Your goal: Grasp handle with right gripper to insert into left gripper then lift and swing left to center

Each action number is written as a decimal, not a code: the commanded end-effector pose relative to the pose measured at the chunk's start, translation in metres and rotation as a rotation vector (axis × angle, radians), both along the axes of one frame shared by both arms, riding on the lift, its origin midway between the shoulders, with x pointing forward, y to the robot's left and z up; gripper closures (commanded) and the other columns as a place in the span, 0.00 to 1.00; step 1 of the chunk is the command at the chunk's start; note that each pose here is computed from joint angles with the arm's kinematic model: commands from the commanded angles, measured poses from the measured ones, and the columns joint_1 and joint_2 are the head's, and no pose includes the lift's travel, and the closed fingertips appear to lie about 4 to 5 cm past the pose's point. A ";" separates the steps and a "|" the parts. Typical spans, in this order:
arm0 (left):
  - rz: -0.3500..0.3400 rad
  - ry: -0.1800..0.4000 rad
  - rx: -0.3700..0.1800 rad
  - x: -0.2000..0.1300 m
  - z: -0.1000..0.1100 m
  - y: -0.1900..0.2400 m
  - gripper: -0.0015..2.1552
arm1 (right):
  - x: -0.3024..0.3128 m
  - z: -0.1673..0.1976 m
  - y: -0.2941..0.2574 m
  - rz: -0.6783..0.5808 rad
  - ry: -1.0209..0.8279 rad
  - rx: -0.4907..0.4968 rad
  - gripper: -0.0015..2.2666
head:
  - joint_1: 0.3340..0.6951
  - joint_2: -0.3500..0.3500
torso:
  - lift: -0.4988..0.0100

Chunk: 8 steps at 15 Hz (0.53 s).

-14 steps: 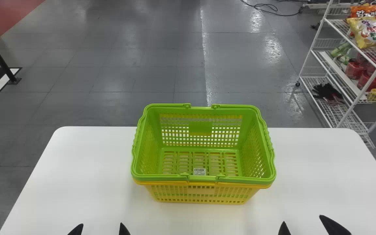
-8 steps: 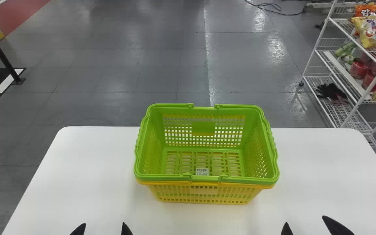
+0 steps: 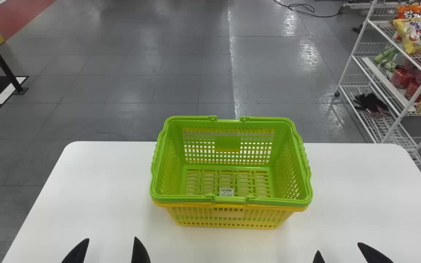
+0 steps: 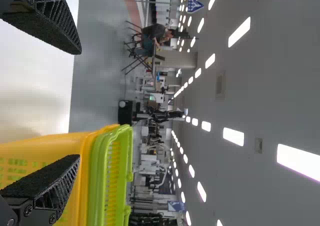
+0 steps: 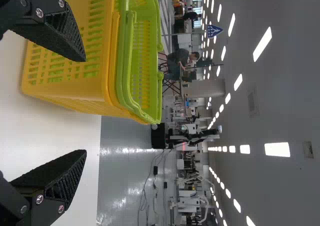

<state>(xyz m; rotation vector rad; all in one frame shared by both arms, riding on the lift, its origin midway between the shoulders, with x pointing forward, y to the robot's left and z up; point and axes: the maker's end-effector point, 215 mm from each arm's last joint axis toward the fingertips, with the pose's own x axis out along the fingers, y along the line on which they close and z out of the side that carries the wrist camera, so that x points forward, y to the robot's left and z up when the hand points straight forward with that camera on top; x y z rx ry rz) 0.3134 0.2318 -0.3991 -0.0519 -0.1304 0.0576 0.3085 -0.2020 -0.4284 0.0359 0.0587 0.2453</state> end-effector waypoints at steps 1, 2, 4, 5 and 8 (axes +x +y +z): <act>0.006 -0.021 0.025 0.014 0.024 0.002 0.04 | 0.000 -0.002 -0.001 0.005 0.008 -0.005 0.08 | 1.00 0.58 | 0.80; 0.010 -0.022 0.042 0.025 0.035 0.005 0.04 | 0.002 0.000 -0.002 0.004 0.002 -0.006 0.08 | 1.00 0.58 | 0.80; 0.015 0.009 0.094 0.048 0.053 0.012 0.05 | 0.003 0.004 -0.002 0.013 -0.007 -0.009 0.06 | 1.00 0.59 | 0.80; 0.013 0.026 0.111 0.060 0.061 0.016 0.04 | 0.004 0.004 -0.001 0.016 -0.008 -0.010 0.06 | 1.00 0.59 | 0.80; -0.008 0.097 0.130 0.093 0.075 0.034 0.02 | 0.005 0.003 0.001 0.034 -0.006 -0.015 0.07 | 1.00 0.60 | 0.80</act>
